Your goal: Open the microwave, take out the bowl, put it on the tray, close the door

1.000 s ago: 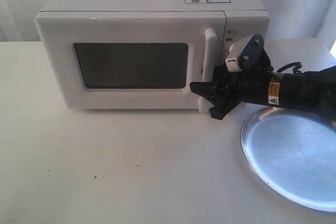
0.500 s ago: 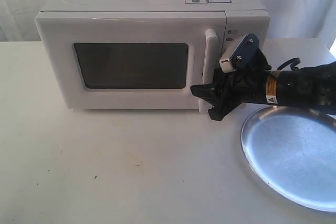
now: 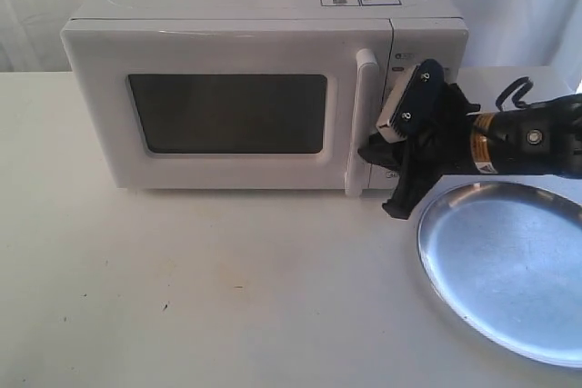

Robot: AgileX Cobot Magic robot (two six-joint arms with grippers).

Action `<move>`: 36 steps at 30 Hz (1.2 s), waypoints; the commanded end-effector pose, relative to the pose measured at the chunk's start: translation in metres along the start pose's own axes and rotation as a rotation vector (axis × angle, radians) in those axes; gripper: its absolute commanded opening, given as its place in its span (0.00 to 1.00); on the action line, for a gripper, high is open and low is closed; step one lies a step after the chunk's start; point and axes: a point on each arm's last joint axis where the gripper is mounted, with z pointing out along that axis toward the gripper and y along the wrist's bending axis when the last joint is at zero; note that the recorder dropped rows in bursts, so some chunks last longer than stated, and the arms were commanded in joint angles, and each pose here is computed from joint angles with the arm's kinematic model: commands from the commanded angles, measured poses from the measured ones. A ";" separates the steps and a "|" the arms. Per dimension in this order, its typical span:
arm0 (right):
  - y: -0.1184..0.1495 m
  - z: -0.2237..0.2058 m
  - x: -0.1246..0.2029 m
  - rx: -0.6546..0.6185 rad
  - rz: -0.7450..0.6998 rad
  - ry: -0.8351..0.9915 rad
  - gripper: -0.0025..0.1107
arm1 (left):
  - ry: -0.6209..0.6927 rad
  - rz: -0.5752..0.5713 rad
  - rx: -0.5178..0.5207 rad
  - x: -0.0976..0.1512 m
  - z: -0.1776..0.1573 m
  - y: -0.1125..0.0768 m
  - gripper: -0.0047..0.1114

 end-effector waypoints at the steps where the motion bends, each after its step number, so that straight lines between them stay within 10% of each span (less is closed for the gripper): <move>1: 0.035 -0.030 -0.020 -0.462 -0.193 -0.365 0.02 | -0.004 -0.011 0.003 -0.001 0.000 0.000 0.04; 15: -0.032 -0.043 0.040 -0.068 0.300 -0.434 0.02 | -0.004 -0.011 0.003 -0.001 0.000 0.000 0.04; 36: -0.005 -0.015 0.024 -0.175 0.093 -0.416 0.07 | -0.004 -0.011 0.003 -0.001 0.000 0.000 0.04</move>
